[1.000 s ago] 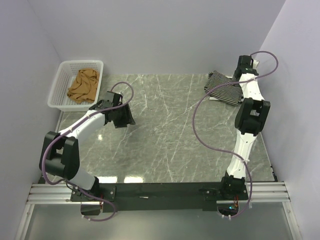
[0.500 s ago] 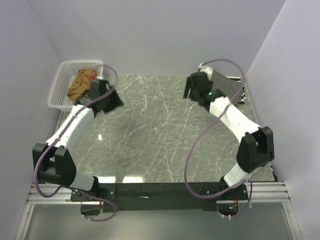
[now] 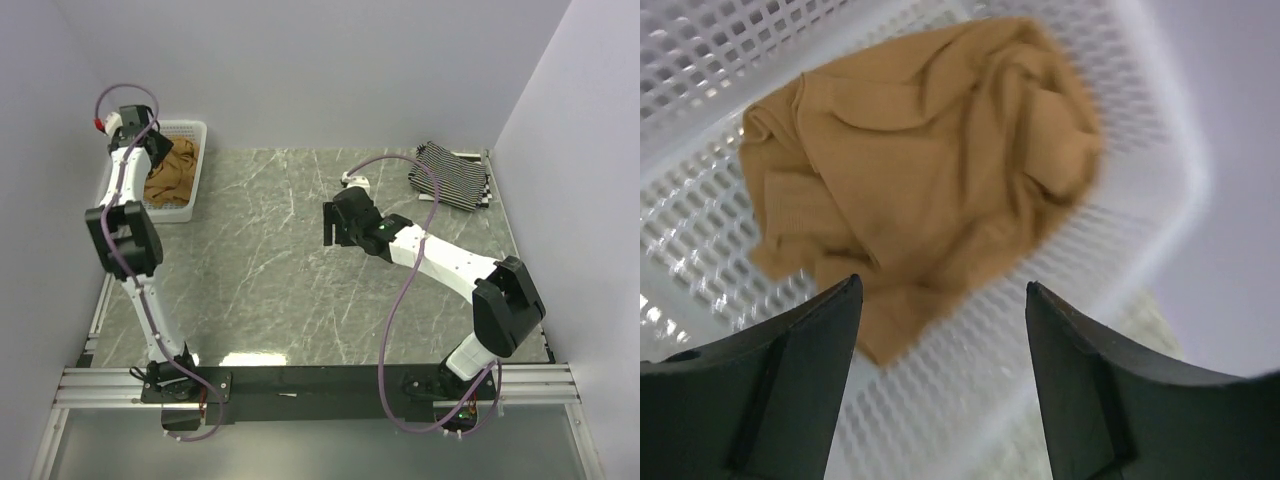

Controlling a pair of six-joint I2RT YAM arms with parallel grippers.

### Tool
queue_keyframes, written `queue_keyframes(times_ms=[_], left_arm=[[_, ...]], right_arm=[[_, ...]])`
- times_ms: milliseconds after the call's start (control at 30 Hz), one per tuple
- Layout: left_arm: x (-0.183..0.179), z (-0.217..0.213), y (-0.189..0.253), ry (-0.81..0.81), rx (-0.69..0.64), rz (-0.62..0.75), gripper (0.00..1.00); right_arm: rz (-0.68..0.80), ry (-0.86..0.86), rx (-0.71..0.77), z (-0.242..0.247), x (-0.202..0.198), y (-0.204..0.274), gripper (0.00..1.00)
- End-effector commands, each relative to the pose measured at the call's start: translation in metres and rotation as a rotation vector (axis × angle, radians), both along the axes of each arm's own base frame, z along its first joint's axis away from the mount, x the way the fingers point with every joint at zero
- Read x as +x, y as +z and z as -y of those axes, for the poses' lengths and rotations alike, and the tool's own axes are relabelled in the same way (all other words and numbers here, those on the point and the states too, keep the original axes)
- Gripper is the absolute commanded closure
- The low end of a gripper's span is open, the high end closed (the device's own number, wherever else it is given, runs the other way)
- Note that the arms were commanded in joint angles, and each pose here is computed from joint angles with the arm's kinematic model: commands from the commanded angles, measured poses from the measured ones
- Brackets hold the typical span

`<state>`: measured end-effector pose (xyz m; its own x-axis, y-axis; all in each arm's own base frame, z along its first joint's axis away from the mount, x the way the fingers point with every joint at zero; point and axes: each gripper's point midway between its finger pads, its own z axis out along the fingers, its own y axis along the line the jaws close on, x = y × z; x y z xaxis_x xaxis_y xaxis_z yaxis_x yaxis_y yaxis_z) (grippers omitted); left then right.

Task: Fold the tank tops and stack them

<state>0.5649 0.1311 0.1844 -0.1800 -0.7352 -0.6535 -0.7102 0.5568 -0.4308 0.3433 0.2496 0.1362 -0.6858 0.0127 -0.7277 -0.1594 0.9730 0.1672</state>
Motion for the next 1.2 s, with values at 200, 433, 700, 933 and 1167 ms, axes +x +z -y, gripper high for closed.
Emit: queue_keyframes(times_ms=[200, 433, 700, 933, 1167], left_arm=[[0.045, -0.01, -0.084, -0.094, 0.033, -0.081, 0.28], [0.036, -0.015, -0.128, -0.054, 0.026, -0.154, 0.56], [0.066, -0.002, -0.063, -0.124, 0.005, 0.029, 1.0], [0.07, 0.019, 0.126, -0.209, 0.114, 0.402, 1.0], [0.002, 0.099, 0.316, -0.363, 0.255, 0.748, 1.0]], right_arm=[[0.024, 0.051, 0.062, -0.018, 0.003, 0.004, 0.22], [0.016, 0.057, 0.052, -0.019, 0.003, -0.001, 0.22], [0.016, 0.062, 0.047, -0.018, 0.002, -0.002, 0.24], [0.042, 0.07, 0.063, -0.02, 0.003, 0.005, 0.24], [0.085, 0.056, 0.068, -0.018, 0.009, 0.017, 0.24]])
